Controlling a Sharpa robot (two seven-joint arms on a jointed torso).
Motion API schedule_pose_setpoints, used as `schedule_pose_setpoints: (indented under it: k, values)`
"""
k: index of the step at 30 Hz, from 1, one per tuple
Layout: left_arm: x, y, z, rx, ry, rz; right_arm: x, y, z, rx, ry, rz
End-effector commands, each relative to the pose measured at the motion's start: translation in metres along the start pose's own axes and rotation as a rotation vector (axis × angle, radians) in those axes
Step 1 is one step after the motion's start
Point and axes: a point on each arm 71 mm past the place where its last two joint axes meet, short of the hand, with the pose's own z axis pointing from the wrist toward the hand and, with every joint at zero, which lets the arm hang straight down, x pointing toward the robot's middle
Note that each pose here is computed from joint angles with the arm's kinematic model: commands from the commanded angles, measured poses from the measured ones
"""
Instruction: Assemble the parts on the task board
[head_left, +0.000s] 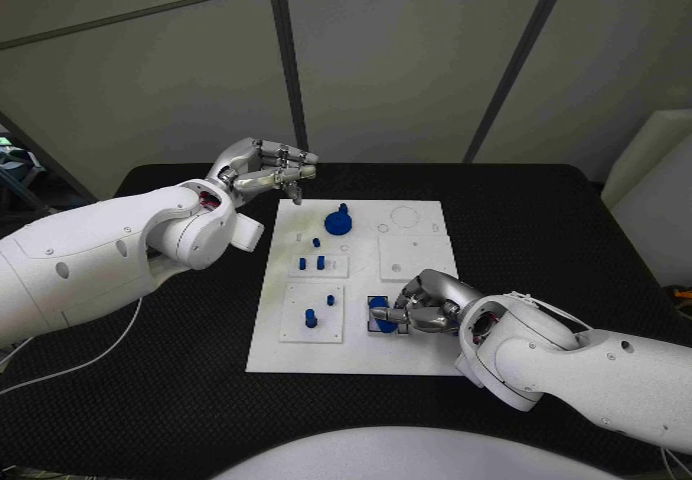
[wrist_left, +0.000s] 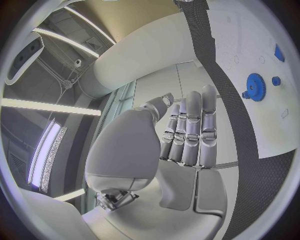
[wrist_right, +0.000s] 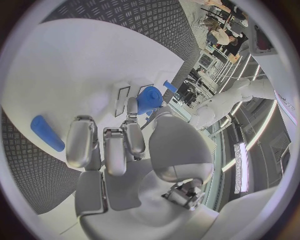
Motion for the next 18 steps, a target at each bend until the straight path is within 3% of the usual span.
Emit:
schedule_pose_setpoints:
  k: [1,18]
  values:
    - [0.0006,-0.0014,0.0000,0.010,0.010,-0.004,-0.0009,0.0015,0.0005,-0.008,-0.012,-0.021]
    - [-0.0003,-0.0014,-0.0006,0.010,0.007,-0.003,-0.0046,0.0041,-0.0046,-0.053,-0.046,-0.042]
